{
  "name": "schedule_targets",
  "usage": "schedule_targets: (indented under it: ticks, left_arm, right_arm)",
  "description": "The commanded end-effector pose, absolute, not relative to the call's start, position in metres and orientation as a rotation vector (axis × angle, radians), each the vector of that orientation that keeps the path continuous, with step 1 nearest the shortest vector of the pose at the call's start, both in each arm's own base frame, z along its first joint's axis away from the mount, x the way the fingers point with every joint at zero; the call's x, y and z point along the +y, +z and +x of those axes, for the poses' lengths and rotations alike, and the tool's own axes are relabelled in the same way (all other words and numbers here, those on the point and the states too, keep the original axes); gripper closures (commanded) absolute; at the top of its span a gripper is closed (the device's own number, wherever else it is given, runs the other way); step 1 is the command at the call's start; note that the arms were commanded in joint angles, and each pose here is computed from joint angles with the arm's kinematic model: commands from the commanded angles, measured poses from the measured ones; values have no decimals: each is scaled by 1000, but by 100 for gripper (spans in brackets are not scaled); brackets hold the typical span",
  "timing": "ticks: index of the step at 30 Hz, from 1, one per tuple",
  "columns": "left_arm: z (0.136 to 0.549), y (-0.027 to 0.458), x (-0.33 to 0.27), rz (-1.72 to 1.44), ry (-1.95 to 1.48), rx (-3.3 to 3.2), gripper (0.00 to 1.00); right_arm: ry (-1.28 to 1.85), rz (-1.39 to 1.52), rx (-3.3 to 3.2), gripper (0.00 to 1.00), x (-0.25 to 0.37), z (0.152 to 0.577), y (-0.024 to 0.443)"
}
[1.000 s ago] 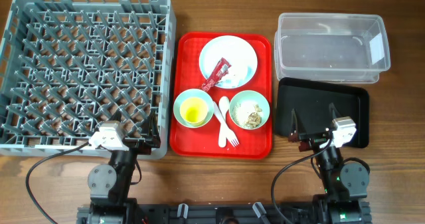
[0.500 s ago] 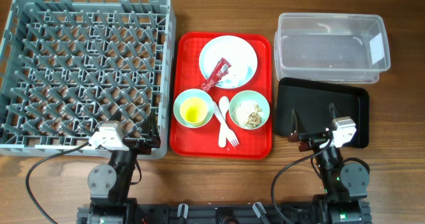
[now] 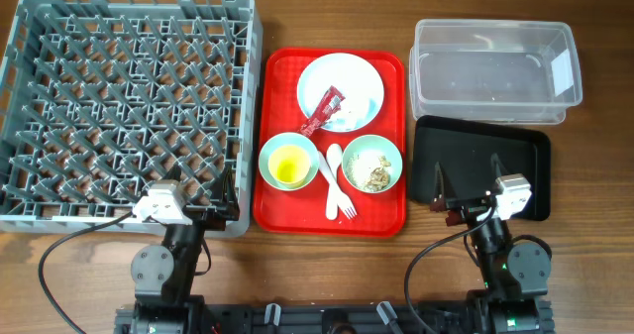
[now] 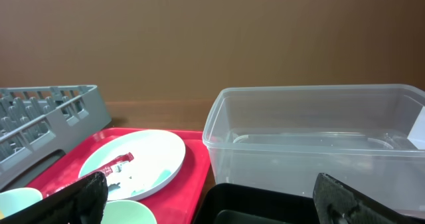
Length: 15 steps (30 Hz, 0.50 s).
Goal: Sort waste into correct bins and load items into the dishwasher rack
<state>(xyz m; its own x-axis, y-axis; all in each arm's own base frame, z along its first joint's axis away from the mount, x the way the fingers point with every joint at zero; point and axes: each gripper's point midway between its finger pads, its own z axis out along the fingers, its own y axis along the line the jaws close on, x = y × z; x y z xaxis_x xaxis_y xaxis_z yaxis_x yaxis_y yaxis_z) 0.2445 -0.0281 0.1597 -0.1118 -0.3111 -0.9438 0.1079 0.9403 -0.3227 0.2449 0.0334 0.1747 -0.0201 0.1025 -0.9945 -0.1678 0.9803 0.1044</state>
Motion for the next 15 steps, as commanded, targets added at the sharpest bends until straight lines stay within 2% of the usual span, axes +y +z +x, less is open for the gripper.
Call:
schedule_targets:
  ticks: [1, 15]
  left_arm:
    - [245, 157, -28, -148, -346, 1648, 0]
    - [243, 157, -28, -155, -348, 1667, 0]
  right_arm:
    - [240, -60, 1570, 0, 37, 244, 176]
    - [322, 25, 1592, 0, 37, 243, 177]
